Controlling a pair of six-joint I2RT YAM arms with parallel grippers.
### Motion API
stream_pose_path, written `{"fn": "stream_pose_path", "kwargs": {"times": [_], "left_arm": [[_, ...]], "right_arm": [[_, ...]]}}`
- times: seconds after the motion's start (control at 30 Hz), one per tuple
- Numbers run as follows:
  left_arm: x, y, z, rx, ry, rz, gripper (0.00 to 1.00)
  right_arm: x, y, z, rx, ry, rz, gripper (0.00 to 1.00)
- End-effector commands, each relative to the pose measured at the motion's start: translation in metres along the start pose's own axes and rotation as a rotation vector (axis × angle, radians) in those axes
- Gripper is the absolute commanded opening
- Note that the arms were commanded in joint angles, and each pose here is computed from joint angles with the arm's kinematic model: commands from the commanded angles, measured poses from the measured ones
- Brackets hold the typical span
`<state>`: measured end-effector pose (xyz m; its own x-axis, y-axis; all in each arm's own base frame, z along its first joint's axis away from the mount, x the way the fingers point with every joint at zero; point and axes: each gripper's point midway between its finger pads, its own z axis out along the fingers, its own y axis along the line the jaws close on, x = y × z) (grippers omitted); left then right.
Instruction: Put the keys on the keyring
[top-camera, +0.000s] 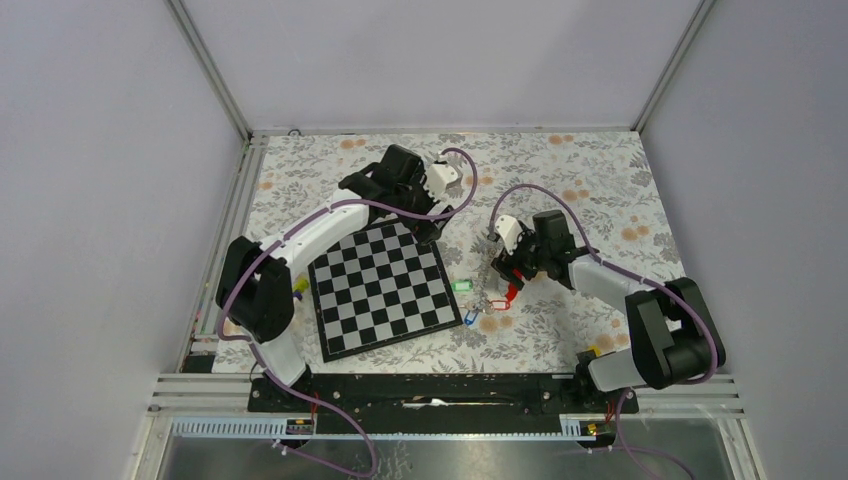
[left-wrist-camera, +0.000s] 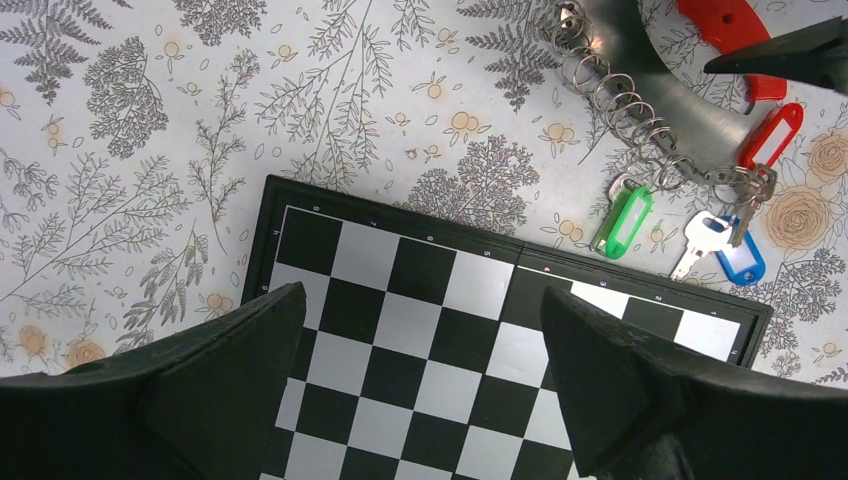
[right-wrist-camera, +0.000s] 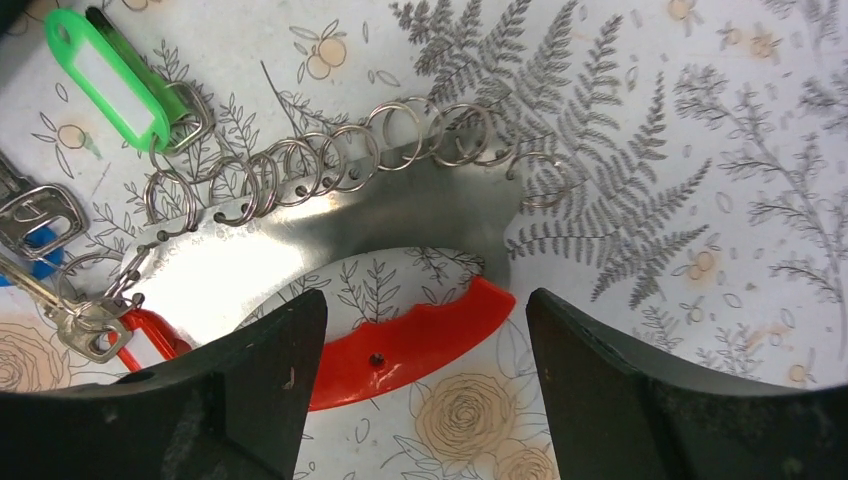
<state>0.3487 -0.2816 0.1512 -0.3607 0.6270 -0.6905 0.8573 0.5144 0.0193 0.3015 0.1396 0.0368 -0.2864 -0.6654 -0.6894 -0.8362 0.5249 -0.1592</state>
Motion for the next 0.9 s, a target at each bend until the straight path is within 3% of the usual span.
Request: {"fn": "stream_pose_path", "kwargs": {"times": [0.0, 0.47, 0.87], "left_arm": [[-0.020, 0.008, -0.018, -0.049, -0.080, 0.013, 0.99], [-0.018, 0.007, -0.017, -0.031, -0.079, 0.018, 0.99], [-0.015, 0.008, -0.021, -0.047, -0.076, 0.017, 0.99]], "right_arm": [[-0.002, -0.010, 0.007, 0.054, 0.033, -0.033, 0.80], [0.033, -0.035, -0.010, 0.203, 0.216, -0.156, 0.82], [0.045, -0.091, -0.014, 0.291, 0.279, -0.099, 0.82]]}}
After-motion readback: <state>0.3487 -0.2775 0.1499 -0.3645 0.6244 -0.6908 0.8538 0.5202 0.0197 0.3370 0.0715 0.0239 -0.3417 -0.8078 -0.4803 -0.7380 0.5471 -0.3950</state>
